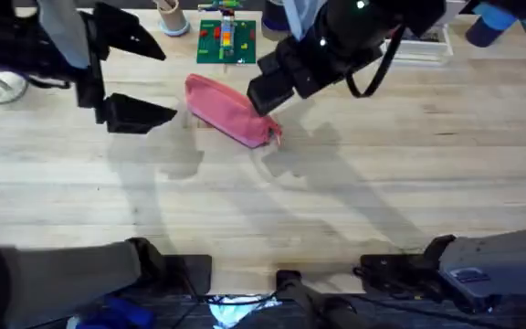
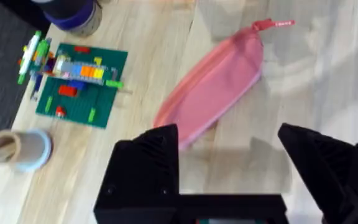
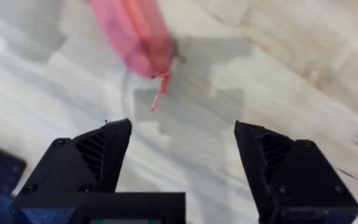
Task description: Unzip the bag, pick up the pens from the table one at a time and place them inside, then zip the bag closed.
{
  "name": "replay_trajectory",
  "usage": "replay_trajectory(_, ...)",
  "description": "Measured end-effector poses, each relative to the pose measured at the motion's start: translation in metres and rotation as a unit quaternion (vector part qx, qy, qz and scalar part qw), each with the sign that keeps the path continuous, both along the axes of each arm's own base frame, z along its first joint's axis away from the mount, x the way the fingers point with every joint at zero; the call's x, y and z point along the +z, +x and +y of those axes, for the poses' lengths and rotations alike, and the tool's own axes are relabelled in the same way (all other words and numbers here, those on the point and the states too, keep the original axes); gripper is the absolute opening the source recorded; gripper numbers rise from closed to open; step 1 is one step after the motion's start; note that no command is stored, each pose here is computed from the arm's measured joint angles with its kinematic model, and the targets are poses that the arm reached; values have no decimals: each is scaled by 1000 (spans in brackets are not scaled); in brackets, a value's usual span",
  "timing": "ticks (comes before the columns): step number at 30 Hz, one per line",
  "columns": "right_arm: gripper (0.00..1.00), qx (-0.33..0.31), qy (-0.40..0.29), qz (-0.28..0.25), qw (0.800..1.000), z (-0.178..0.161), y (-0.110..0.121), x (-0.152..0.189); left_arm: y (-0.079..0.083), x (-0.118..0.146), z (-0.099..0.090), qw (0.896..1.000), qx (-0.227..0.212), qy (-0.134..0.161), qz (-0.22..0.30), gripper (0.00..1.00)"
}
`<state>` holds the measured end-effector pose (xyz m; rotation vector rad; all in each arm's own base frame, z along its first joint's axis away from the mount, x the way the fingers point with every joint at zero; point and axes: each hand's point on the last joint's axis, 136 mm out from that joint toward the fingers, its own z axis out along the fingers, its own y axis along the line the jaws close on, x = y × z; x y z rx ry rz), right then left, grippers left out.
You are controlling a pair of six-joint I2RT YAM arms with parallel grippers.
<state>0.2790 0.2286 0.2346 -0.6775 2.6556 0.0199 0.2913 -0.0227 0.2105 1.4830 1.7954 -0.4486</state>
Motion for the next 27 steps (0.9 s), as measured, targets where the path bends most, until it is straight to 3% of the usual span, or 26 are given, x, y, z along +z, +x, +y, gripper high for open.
replay_trajectory(3,996,-21,-11,-30,999,-9,8,10,-8,11,2,999,34,17,9,993)
replay_trajectory(7,996,-43,-27,-75,996,-29,10,31,-17,29,3,994,104,13,33,993)
replay_trajectory(15,996,-83,-70,-125,986,-81,-9,67,-35,70,6,966,251,-16,65,993)
replay_trajectory(21,996,-137,-113,-148,973,-119,-19,81,-49,90,2,945,314,-48,72,993)
replay_trajectory(27,996,-203,-106,-174,958,-145,-17,93,-57,98,-1,937,335,-63,70,993)
